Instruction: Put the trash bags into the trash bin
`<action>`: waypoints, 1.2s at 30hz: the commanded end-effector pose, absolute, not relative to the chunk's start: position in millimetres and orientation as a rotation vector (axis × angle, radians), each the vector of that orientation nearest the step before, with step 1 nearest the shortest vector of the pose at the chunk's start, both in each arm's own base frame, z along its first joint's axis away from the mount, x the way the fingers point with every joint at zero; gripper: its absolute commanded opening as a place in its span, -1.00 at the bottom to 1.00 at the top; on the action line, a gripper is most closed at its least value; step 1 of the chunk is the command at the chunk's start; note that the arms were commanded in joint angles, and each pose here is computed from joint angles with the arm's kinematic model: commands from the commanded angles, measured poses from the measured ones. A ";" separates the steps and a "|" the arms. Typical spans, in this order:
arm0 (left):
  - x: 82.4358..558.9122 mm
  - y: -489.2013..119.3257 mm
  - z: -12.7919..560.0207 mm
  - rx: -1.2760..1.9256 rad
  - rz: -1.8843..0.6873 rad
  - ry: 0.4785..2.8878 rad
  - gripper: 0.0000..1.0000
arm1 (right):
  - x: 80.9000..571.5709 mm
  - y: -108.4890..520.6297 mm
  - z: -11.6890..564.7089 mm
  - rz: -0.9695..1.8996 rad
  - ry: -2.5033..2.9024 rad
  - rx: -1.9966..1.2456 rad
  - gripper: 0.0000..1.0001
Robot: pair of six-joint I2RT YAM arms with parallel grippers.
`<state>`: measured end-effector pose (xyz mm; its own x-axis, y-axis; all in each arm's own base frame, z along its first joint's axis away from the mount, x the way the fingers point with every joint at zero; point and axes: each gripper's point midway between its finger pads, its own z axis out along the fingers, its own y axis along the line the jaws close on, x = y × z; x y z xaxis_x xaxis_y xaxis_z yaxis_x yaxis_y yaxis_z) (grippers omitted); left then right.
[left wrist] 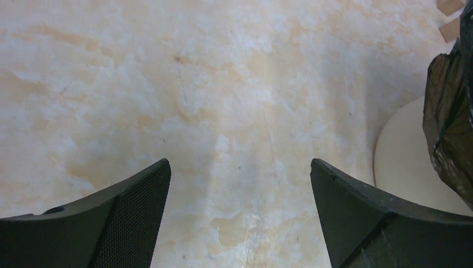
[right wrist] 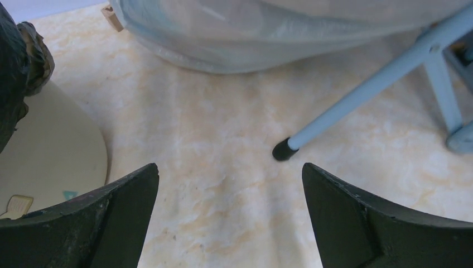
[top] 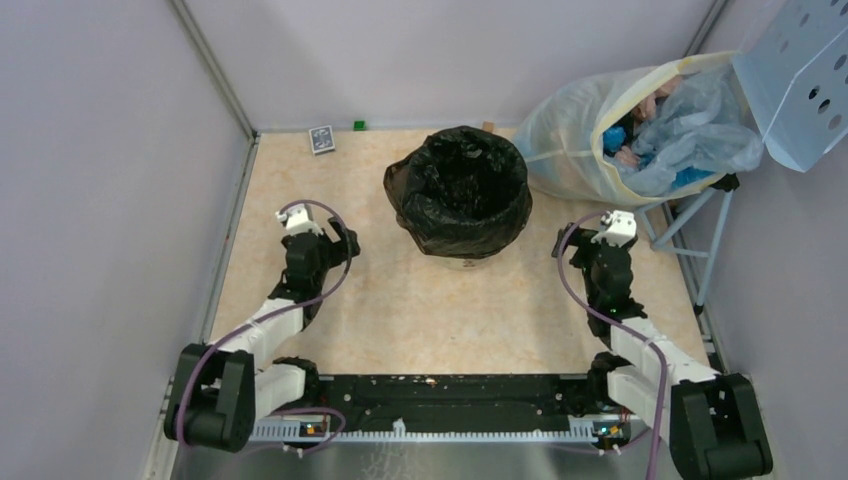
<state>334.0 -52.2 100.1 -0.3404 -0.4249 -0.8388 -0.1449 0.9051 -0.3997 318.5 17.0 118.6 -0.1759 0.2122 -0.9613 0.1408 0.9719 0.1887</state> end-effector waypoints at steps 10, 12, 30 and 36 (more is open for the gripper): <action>369.9 -22.3 142.5 -0.189 -0.023 1.660 0.97 | 346.8 -19.1 128.9 -0.172 1.547 0.186 0.97; 370.2 -15.9 139.0 -0.153 0.041 1.657 0.97 | 348.6 -29.7 117.2 -0.173 1.551 0.239 0.97; 388.5 -20.0 84.4 0.109 0.012 1.707 0.97 | 355.6 -37.1 106.7 -0.185 1.583 0.279 0.97; 387.7 -20.1 85.3 0.110 0.011 1.703 0.97 | 355.1 -37.1 106.0 -0.185 1.585 0.279 0.97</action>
